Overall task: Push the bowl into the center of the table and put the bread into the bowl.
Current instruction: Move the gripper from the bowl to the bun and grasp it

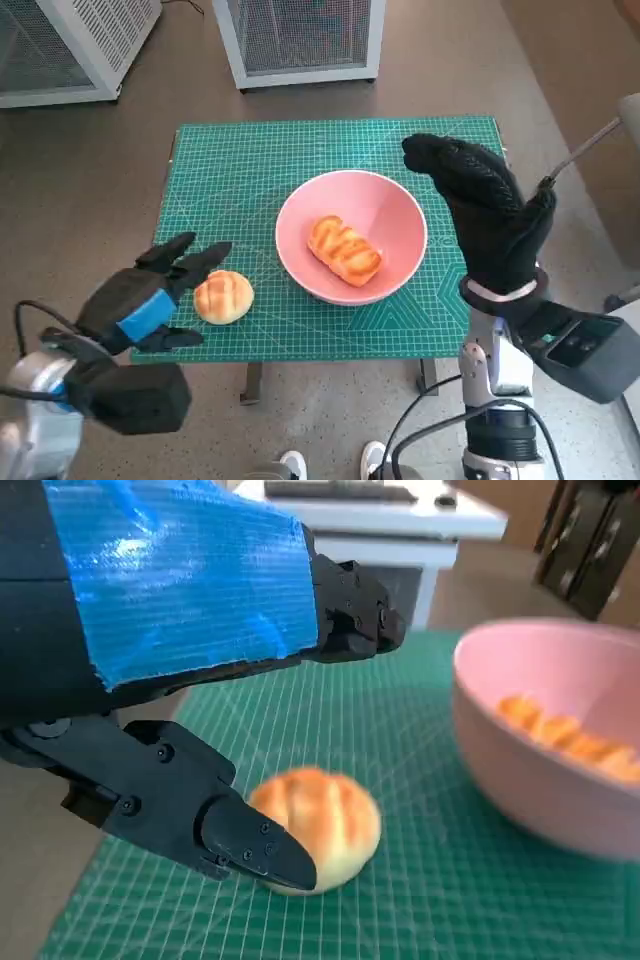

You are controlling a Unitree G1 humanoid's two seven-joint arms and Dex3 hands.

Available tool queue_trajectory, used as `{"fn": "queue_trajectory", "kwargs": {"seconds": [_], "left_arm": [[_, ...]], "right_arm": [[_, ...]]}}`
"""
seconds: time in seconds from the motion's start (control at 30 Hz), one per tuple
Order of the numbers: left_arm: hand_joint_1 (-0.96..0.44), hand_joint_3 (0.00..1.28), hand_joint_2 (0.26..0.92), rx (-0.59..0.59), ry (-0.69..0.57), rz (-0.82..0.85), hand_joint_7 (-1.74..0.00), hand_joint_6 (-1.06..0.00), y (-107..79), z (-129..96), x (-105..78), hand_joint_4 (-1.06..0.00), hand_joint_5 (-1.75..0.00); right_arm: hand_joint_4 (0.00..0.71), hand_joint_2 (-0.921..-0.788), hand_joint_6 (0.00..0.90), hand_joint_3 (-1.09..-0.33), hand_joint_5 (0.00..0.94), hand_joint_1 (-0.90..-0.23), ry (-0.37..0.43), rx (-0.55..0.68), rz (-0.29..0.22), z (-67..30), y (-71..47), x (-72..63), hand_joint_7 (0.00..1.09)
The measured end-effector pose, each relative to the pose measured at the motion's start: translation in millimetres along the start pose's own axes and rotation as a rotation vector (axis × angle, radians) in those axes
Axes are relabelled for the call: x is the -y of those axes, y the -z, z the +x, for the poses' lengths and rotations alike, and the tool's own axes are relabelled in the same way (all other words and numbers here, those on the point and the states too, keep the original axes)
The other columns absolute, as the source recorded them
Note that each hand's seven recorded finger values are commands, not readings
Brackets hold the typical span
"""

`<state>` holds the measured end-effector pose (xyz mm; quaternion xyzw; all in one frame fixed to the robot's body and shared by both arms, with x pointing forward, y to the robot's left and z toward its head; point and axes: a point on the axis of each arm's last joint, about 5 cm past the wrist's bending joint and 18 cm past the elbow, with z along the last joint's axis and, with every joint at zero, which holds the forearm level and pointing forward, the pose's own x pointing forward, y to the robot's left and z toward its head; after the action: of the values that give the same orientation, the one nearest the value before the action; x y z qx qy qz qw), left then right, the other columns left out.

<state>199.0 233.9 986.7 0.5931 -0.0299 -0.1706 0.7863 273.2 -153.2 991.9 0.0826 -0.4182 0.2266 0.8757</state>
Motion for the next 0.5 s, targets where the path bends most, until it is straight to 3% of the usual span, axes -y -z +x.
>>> {"fn": "queue_trajectory", "kwargs": {"seconds": [0.5], "left_arm": [[-0.26,0.00,0.792,-0.018,0.064,-0.042,-0.02,-0.32,3.3,27.3,23.0,-0.18,-0.01]], "right_arm": [[0.523,-0.921,0.115,-0.572,0.051,-0.379,-0.003,-0.010,0.000,0.2,-0.4,0.1,0.94]]}}
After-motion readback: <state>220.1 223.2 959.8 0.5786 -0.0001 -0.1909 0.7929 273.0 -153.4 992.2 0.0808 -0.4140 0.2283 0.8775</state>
